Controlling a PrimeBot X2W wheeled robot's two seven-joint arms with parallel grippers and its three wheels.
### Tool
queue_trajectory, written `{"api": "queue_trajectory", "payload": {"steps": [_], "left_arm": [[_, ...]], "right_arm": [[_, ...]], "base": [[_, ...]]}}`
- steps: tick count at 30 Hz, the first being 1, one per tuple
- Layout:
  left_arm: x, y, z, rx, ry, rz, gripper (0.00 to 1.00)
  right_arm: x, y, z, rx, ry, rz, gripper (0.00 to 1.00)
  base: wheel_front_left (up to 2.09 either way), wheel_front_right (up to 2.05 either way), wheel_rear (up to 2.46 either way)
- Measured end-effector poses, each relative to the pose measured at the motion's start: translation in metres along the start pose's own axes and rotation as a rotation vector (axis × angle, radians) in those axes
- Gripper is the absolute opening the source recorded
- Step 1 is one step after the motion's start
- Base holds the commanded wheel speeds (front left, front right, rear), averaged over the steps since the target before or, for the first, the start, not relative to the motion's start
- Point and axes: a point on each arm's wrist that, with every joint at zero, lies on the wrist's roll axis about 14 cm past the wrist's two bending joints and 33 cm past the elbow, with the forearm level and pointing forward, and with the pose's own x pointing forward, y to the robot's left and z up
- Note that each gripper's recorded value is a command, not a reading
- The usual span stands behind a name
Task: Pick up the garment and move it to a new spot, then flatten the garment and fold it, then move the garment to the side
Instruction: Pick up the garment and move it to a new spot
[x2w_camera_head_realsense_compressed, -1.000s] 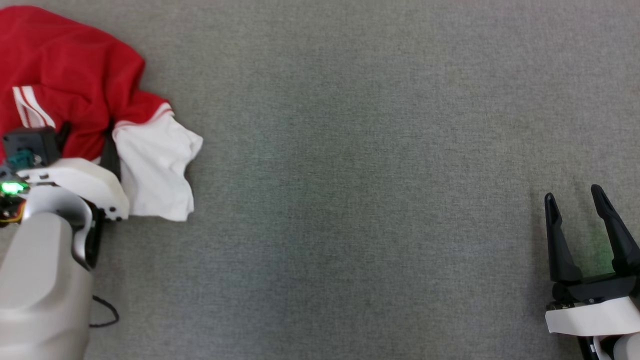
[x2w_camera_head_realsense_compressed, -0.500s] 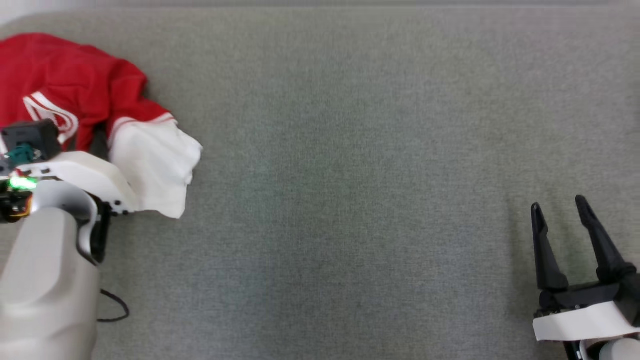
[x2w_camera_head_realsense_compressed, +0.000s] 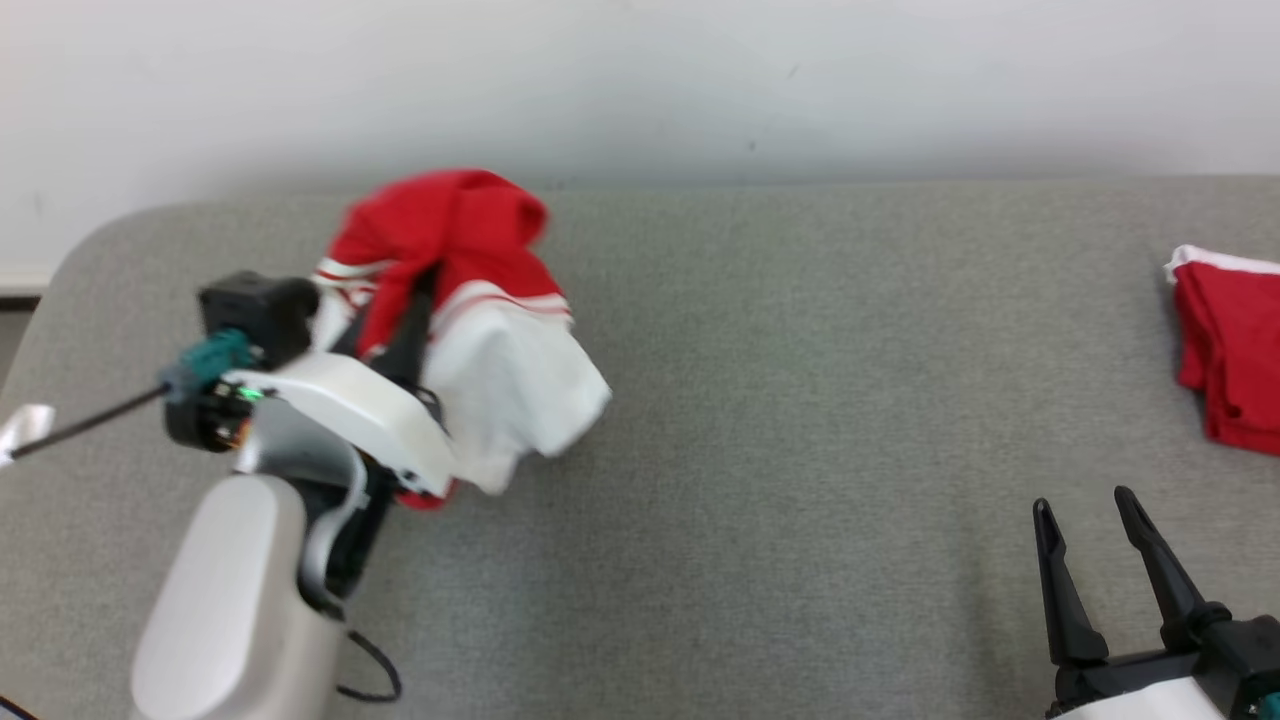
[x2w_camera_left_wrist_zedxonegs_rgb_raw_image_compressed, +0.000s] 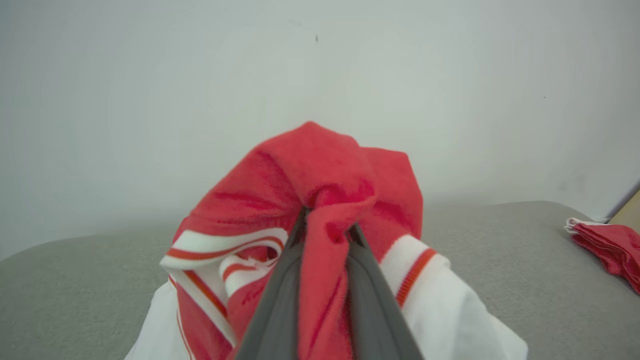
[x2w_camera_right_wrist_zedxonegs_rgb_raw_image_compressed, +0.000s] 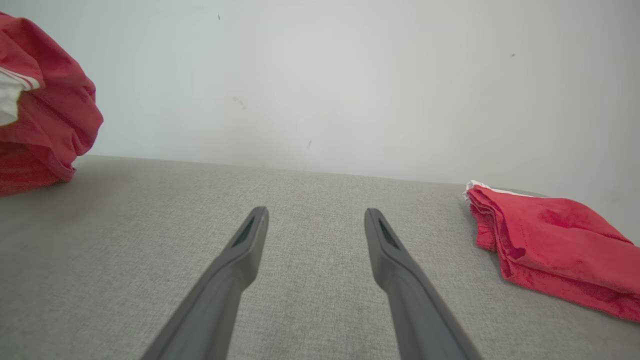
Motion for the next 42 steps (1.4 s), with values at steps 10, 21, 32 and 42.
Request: {"api": "queue_trajectory", "payload": {"steps": [10, 21, 32, 42], "left_arm": [[-0.039, -0.133, 0.024, -0.001, 0.017, -0.378, 0.0], [-0.068, -0.209, -0.081, -0.072, 0.29, -0.547, 0.0], [-0.084, -0.22, -0.15, -0.045, 0.365, -0.521, 1.0], [-0.098, -0.198, -0.125, -0.157, 0.22, -0.386, 1.0]], "right_arm": [[-0.033, -0.019, 0.013, 0.013, -0.034, -0.085, 1.0], [-0.057, -0.045, 0.011, 0.017, -0.024, -0.187, 1.0], [-0.071, -0.049, -0.009, 0.035, 0.038, -0.219, 1.0], [-0.08, -0.045, -0.006, 0.033, 0.024, -0.207, 1.0]], "base": [[0.0, 0.0, 0.0], [0.0, 0.0, 0.0], [0.0, 0.0, 0.0], [0.0, 0.0, 0.0]]}}
